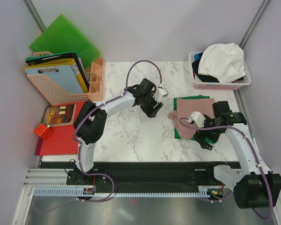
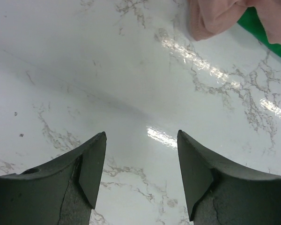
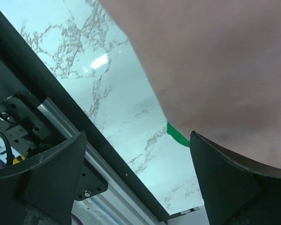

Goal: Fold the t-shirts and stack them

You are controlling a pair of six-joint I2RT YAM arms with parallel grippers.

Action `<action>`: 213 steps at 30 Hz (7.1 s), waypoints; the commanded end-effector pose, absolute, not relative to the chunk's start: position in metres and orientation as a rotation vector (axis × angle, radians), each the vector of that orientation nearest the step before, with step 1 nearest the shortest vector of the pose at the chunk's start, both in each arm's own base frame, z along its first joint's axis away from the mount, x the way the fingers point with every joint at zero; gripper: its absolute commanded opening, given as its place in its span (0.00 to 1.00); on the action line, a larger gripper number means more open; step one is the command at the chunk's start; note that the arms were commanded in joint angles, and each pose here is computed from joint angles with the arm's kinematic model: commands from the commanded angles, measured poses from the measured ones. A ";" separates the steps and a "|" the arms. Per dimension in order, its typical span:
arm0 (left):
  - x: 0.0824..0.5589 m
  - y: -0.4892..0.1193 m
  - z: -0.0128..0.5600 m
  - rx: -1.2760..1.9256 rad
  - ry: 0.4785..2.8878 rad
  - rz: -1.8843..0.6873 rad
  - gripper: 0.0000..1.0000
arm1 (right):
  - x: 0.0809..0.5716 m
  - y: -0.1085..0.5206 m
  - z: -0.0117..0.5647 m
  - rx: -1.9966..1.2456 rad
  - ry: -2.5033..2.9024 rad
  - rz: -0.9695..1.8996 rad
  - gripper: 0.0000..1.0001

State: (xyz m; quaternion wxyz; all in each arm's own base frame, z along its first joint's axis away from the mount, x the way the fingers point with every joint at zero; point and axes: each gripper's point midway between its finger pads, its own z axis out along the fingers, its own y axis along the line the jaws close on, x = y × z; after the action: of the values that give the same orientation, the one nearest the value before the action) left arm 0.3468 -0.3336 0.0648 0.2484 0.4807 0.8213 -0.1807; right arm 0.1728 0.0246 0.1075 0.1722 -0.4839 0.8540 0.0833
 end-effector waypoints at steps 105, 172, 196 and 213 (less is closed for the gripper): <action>0.357 -0.180 0.105 0.944 2.278 -0.424 0.69 | 0.429 0.071 0.208 -0.579 1.682 -0.821 0.00; 0.358 -0.183 0.093 0.965 2.342 -0.449 0.69 | 0.303 0.032 0.152 -1.235 2.230 -0.576 0.00; 0.355 -0.184 0.086 0.977 2.363 -0.465 0.69 | 0.356 -0.016 0.238 -0.860 2.061 -0.750 0.00; 0.355 -0.184 0.082 0.985 2.370 -0.469 0.69 | 0.374 -0.029 0.255 -0.764 2.009 -0.833 0.00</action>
State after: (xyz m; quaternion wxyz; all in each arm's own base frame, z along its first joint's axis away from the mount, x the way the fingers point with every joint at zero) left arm 0.3490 -0.1788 0.0777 0.2551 0.3478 0.8872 -0.1640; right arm 0.3605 -0.0230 0.2220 0.3681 -0.3346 0.8129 -0.3030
